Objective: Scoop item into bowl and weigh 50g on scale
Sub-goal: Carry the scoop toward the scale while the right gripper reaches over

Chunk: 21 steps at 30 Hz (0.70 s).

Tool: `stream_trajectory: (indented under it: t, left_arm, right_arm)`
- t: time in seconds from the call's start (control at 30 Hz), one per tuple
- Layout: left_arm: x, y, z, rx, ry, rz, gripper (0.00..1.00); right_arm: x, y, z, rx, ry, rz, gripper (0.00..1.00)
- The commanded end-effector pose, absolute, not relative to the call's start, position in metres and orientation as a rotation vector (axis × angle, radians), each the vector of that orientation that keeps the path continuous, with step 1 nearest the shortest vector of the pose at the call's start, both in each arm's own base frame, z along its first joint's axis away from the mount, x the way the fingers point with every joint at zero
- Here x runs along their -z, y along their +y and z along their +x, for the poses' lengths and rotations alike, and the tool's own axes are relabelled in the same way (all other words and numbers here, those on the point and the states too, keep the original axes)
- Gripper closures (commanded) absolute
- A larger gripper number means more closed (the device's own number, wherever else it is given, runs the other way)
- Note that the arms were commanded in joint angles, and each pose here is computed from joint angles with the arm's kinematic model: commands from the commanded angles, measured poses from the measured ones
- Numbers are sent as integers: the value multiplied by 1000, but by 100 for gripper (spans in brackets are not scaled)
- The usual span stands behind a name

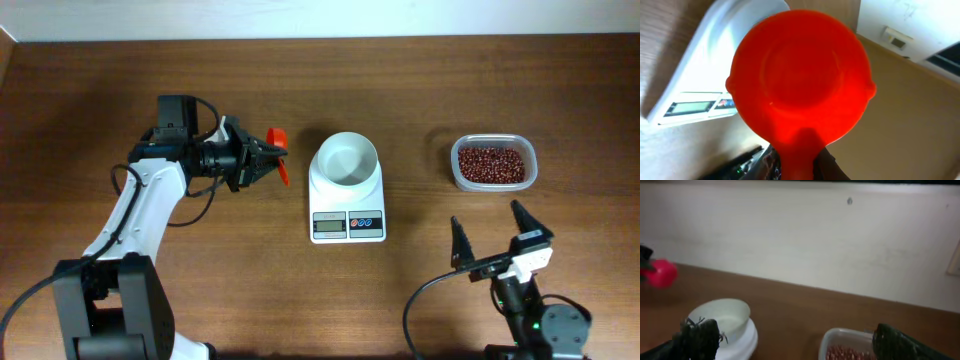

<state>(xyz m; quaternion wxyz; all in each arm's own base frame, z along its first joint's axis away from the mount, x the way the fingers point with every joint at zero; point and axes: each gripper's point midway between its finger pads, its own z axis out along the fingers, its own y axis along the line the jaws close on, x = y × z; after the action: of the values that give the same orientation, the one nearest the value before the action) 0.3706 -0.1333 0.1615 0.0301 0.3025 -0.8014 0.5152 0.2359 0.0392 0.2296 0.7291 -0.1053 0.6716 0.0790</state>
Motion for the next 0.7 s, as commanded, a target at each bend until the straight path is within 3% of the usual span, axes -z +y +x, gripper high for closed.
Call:
stream_trajectory:
  t: [0.0,0.23,0.47,0.57,0.67]
  left_arm:
    - [-180,-138,369,-1655,-2386,923,100]
    - [-191,-144,364,-1697,-2285,903,100]
    - [-190,-144,364,-1652,-2201,1004,100]
    - [-189,-150,362,-1617,-2171,1033,100]
    - [-176,-157,363,-1512,-2192,1132,100]
  right_arm:
    - [-279,43,237,-224,1499,-219,1]
    - [-325,62,280,-423,1831,-261,1]
    - [-347,143,276,-1217,1765,-645,1]
    - [-312,143,308,-1365,1944,-437,20]
    - [-275,152,327,-1277,2121,-281,24]
